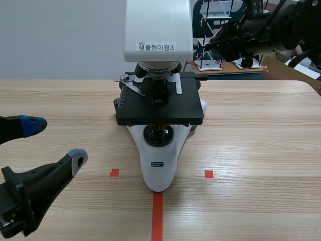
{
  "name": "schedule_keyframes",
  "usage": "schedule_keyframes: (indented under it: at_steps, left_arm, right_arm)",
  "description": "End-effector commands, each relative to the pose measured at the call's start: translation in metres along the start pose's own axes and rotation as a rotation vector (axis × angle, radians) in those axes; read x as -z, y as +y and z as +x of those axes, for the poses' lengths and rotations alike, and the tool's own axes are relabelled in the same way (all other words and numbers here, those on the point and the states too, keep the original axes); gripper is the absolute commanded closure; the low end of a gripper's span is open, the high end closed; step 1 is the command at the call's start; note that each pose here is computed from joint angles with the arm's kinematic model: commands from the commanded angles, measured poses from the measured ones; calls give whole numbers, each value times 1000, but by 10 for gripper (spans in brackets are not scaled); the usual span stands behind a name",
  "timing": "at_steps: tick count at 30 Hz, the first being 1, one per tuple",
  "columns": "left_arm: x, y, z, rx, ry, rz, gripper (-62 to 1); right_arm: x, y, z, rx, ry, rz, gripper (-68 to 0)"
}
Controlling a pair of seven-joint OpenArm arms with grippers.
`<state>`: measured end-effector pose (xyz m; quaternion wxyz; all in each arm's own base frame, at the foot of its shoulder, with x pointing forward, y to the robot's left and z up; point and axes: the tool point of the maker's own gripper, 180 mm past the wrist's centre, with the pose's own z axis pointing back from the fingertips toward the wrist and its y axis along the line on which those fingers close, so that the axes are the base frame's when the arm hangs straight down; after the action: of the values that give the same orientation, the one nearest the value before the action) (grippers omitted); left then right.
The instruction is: Return to the home posture
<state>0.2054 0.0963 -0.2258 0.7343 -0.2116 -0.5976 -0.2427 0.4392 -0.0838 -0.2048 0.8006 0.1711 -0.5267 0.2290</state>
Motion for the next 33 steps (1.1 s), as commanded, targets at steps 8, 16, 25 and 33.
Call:
schedule_keyframes:
  at_steps: [8,16,25,33]
  left_arm:
    - [-1,0,7,-5,-28,4,-568]
    - [-1,0,7,-5,-28,4,-568]
    - [-1,0,7,-5,-28,4,-568]
    - [-1,0,7,-5,-28,4,-568]
  right_arm:
    - [-2,3,17,-9,-52,10,-4]
    - [-4,2,10,0,-61,5,-62]
    - [-25,17,-30,31,-90,10,-330]
    - [-82,44,-30,-153,-245,-55,-529]
